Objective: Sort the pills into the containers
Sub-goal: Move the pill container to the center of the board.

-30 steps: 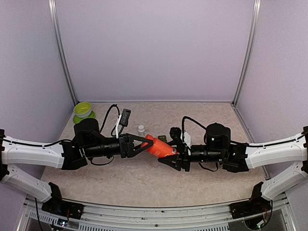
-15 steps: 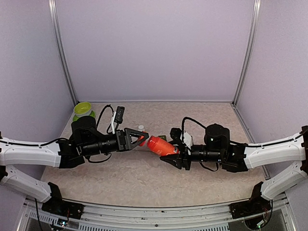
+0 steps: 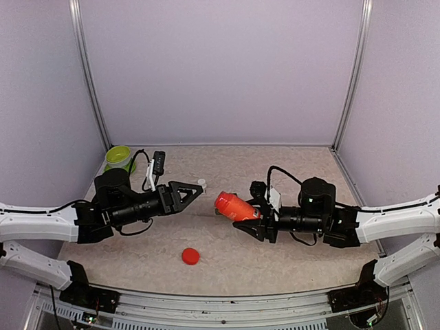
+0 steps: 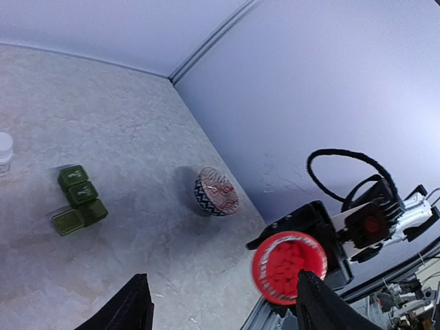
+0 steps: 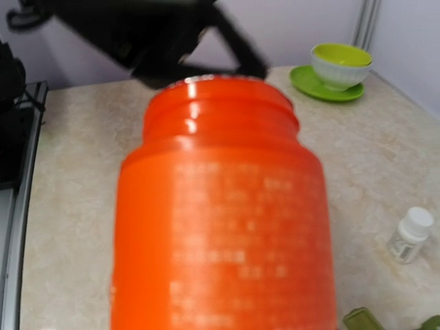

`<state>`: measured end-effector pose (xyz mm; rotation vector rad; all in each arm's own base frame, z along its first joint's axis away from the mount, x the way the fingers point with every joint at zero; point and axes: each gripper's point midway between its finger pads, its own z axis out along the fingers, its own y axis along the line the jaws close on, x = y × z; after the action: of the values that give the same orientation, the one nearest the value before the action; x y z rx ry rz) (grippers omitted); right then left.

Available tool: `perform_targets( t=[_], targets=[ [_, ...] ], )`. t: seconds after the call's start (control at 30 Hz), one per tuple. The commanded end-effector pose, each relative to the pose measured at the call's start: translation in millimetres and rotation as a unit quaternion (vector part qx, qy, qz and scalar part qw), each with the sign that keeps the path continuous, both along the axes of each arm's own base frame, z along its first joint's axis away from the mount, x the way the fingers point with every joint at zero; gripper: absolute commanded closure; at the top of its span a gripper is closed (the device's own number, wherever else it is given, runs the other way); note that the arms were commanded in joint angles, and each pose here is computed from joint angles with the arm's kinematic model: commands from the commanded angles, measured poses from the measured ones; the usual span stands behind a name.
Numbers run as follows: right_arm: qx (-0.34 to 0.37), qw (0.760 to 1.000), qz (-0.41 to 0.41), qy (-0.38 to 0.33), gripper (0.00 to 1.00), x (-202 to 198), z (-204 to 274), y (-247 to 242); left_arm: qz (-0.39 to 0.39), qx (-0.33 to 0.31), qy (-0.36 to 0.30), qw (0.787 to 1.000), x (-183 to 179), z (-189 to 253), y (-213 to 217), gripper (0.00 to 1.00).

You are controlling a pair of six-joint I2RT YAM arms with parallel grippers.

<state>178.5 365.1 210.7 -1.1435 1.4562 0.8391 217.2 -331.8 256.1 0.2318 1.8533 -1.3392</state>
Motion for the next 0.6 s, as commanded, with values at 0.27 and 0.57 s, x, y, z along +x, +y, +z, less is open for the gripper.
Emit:
perform_targets(
  t=[0.27, 0.57],
  targets=[
    [0.055, 0.998, -0.021, -0.012, 0.73, -10.3, 33.4, -29.4, 0.138, 0.151, 0.031, 0.978, -0.1, -76.2, 72.0, 0.13],
    [0.055, 0.998, -0.009, -0.001, 0.73, -11.7, 28.2, -23.2, 0.137, 0.220, 0.069, 0.963, -1.6, -114.5, 72.5, 0.02]
  ],
)
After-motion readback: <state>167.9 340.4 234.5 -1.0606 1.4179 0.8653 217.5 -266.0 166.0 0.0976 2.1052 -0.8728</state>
